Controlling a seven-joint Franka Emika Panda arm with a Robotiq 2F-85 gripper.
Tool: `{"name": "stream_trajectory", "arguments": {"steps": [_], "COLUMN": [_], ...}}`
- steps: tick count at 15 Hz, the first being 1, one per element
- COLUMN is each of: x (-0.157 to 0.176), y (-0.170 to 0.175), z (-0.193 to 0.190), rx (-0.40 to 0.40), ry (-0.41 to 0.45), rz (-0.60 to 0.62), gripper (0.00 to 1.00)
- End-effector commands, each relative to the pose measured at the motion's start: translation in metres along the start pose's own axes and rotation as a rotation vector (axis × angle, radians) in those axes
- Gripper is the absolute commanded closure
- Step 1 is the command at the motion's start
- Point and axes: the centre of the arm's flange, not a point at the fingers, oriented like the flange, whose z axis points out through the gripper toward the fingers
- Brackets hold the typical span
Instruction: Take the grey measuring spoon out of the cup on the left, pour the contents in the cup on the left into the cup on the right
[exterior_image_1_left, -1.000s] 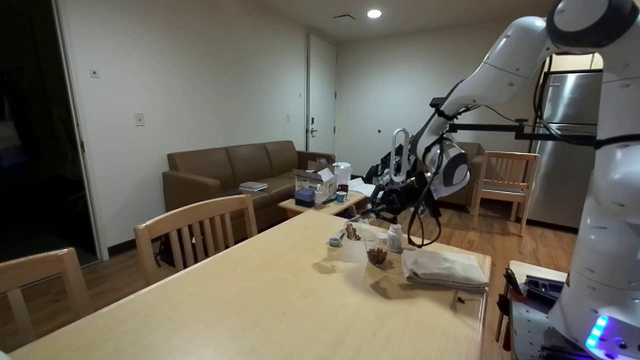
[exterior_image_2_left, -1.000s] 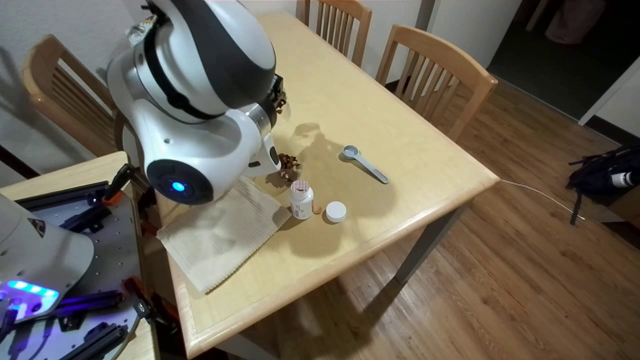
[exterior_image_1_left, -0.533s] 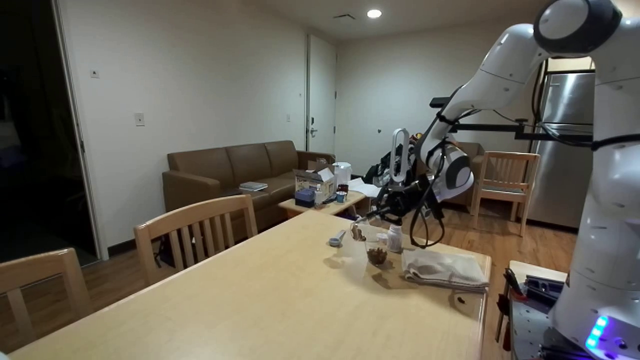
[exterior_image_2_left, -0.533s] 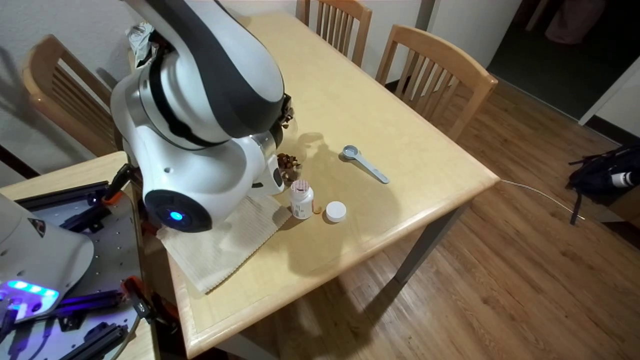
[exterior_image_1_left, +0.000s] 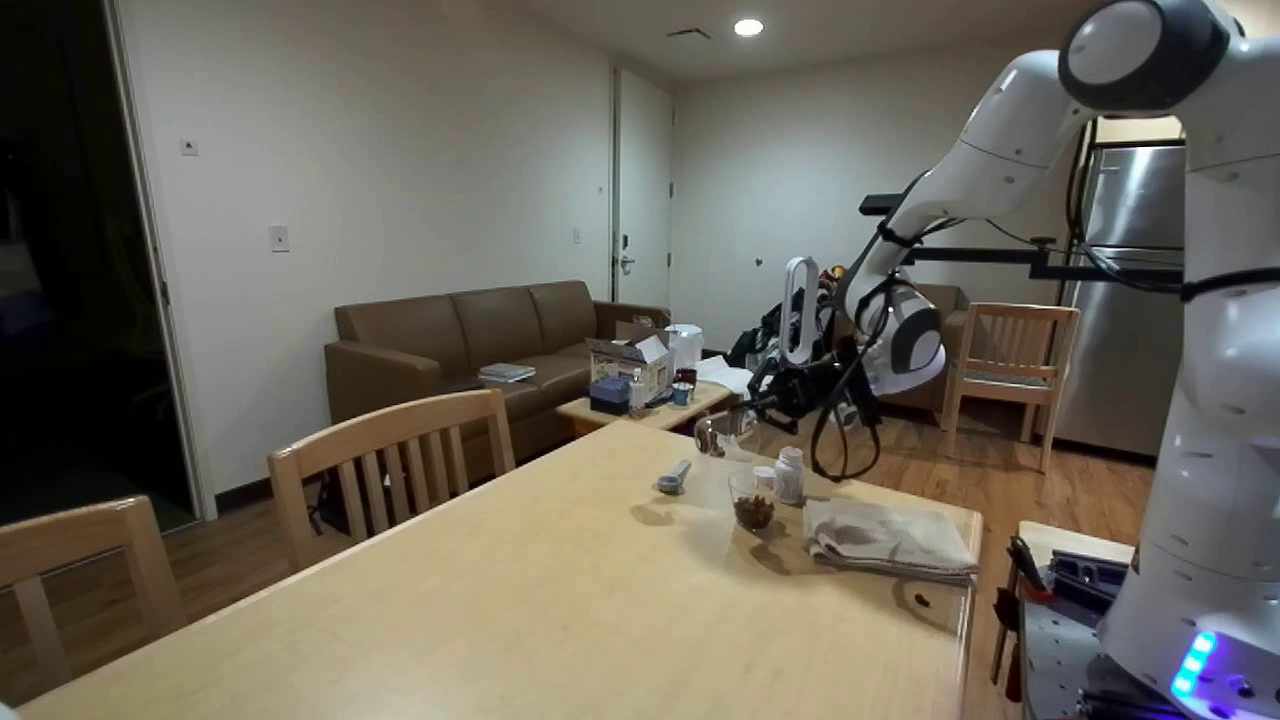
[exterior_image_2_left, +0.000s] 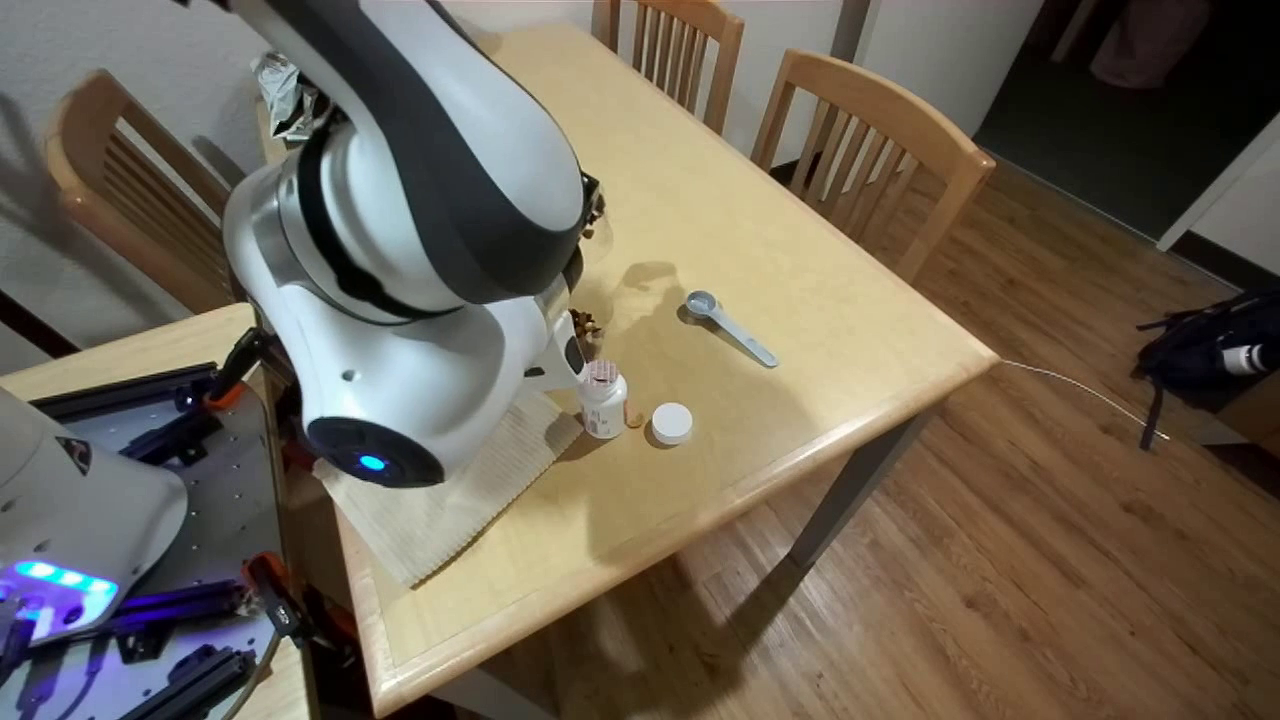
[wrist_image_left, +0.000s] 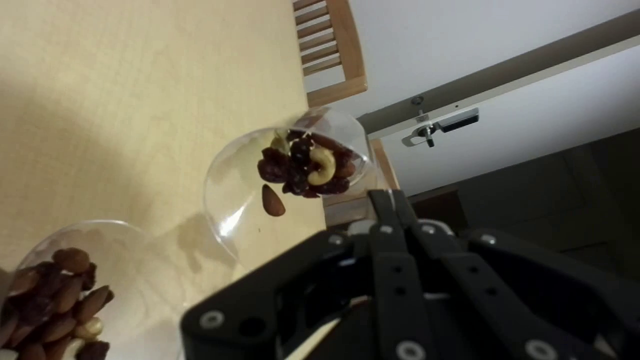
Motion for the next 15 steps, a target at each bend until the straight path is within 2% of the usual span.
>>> {"name": "stream_trajectory", "arguments": {"steps": [1, 4, 11, 13, 14, 15], "x": [0.019, 0.027, 0.036, 0.036, 0.034, 0.032], "y": [0.003, 0.011, 0.041, 0.043, 0.04, 0.038], "z": [0.003, 0.002, 0.0, 0.002, 0.007, 0.011], "rx": [0.153, 0.226, 0.24, 0.202, 0.092, 0.055], "ry": [-0.034, -0.059, -0.07, -0.061, -0.002, 0.019], "rz": [0.022, 0.056, 0.145, 0.158, 0.186, 0.17], "gripper": [1.0, 1.0, 1.0, 1.0, 1.0, 1.0]}}
